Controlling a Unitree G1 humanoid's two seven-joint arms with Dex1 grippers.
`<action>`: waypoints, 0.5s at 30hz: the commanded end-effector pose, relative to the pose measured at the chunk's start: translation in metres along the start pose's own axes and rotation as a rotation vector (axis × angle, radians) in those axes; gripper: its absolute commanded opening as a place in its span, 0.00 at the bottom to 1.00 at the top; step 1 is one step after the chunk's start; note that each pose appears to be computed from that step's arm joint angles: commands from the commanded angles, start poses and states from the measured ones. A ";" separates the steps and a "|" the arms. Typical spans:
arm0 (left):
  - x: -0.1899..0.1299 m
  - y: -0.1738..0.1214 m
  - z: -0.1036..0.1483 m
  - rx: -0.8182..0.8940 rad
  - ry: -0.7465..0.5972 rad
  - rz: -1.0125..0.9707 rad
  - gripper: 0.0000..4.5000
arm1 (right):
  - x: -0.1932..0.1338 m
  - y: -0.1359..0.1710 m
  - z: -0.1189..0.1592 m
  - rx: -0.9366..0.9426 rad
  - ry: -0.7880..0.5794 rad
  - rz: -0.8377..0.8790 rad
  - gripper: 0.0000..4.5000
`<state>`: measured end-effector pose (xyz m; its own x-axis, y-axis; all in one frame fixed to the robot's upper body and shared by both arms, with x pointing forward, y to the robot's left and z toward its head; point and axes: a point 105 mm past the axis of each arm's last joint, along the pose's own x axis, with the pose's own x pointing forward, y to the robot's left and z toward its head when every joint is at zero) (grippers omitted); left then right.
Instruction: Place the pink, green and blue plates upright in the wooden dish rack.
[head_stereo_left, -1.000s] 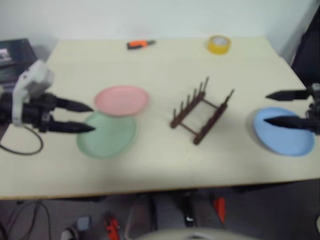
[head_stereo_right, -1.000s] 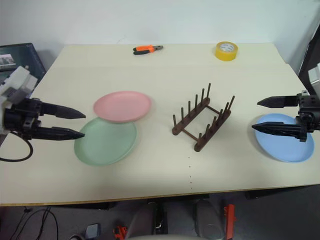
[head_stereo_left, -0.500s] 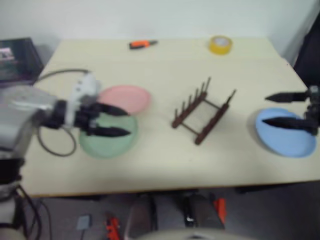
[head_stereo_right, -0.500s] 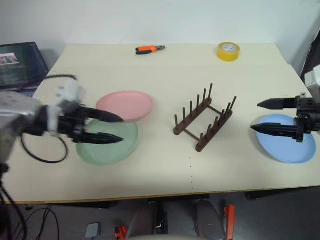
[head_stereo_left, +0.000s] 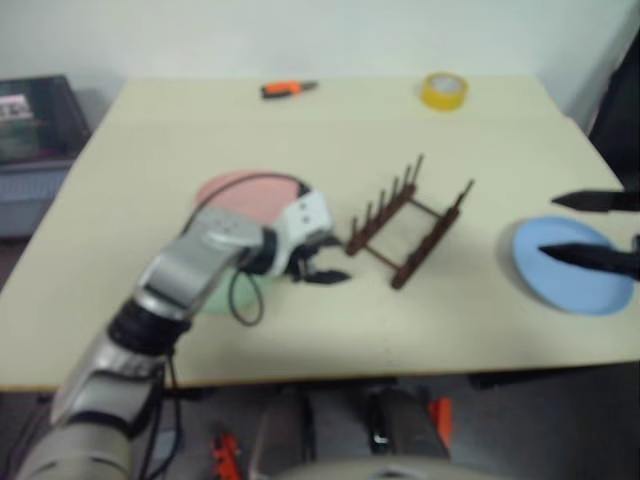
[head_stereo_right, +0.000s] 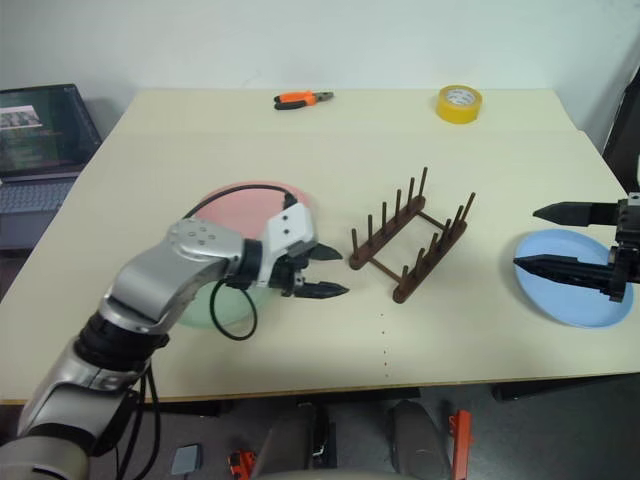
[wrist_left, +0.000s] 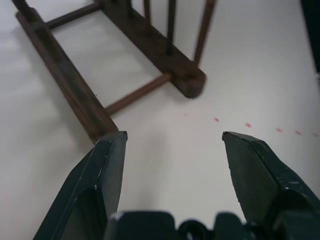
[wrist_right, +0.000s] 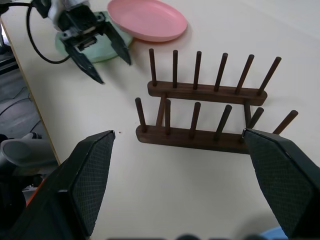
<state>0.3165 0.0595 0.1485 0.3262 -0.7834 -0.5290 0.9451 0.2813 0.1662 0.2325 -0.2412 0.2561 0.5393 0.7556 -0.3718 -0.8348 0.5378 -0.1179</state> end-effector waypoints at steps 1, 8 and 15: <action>0.011 0.008 0.003 -0.018 0.025 0.066 0.74 | -0.007 0.007 0.010 -0.035 -0.028 -0.035 1.00; 0.005 0.011 0.003 -0.034 0.037 0.105 0.74 | -0.013 0.012 0.006 -0.014 -0.020 -0.073 1.00; -0.004 0.017 -0.002 -0.090 0.049 0.192 0.74 | -0.012 0.013 0.001 -0.002 -0.027 -0.091 1.00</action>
<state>0.3306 0.0714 0.1452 0.4742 -0.6766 -0.5634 0.8688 0.4633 0.1748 0.2183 -0.2450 0.2516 0.6017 0.7111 -0.3636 -0.7859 0.6082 -0.1110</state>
